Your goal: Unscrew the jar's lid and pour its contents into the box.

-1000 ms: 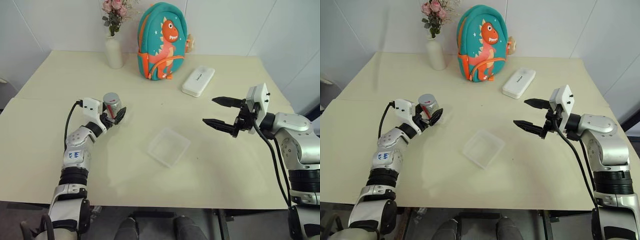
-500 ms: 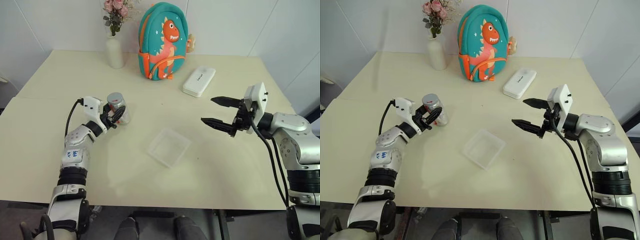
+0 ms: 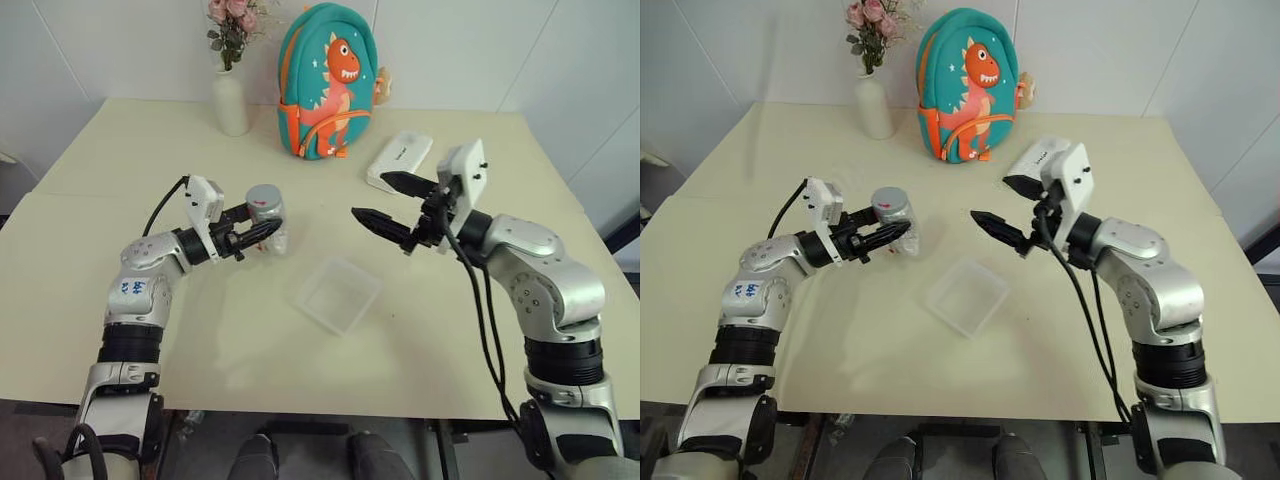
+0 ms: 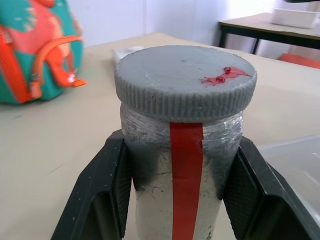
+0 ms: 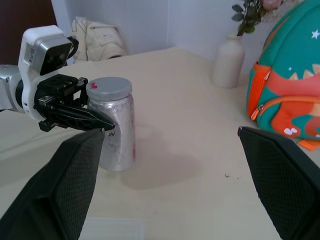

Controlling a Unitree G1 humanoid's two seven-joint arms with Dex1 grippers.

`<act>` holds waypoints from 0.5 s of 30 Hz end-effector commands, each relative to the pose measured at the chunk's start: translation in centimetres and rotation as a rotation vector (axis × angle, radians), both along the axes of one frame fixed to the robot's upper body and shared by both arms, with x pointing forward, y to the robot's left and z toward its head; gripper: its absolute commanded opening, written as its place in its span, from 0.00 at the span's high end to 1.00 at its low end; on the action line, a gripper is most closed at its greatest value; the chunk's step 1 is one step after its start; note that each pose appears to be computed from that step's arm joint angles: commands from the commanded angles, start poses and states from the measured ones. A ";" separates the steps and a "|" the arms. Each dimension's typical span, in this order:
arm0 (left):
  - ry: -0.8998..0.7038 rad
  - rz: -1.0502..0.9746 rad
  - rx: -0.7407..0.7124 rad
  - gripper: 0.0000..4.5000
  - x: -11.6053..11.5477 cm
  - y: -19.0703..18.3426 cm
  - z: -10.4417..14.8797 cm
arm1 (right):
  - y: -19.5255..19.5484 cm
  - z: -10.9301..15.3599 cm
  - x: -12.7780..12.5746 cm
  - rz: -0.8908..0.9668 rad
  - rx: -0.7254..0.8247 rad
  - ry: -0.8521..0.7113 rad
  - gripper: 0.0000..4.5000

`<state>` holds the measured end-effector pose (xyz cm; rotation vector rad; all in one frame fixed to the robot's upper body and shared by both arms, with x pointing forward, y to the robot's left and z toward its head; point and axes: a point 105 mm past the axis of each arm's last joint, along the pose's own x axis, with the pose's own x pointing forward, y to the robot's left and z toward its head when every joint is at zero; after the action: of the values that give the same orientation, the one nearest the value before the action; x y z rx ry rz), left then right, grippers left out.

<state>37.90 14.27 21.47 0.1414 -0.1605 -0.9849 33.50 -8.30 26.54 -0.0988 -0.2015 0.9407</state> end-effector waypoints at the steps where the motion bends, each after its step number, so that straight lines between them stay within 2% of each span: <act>1: -0.063 -0.109 0.005 0.54 -0.3 -1.7 2.3 | 2.4 1.6 -1.4 0.050 0.040 -0.035 0.00; 10: -0.111 -0.285 0.038 0.54 -1.0 -4.8 2.8 | 4.6 2.0 -1.1 0.018 0.080 -0.039 0.00; 15: -0.101 -0.345 0.057 0.54 -1.7 -5.6 2.2 | 5.1 1.4 -0.9 0.007 0.074 -0.034 0.00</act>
<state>36.89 9.46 22.29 0.1810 -0.1943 -1.2853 33.14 -3.58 27.12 -0.0394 -0.2170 0.9331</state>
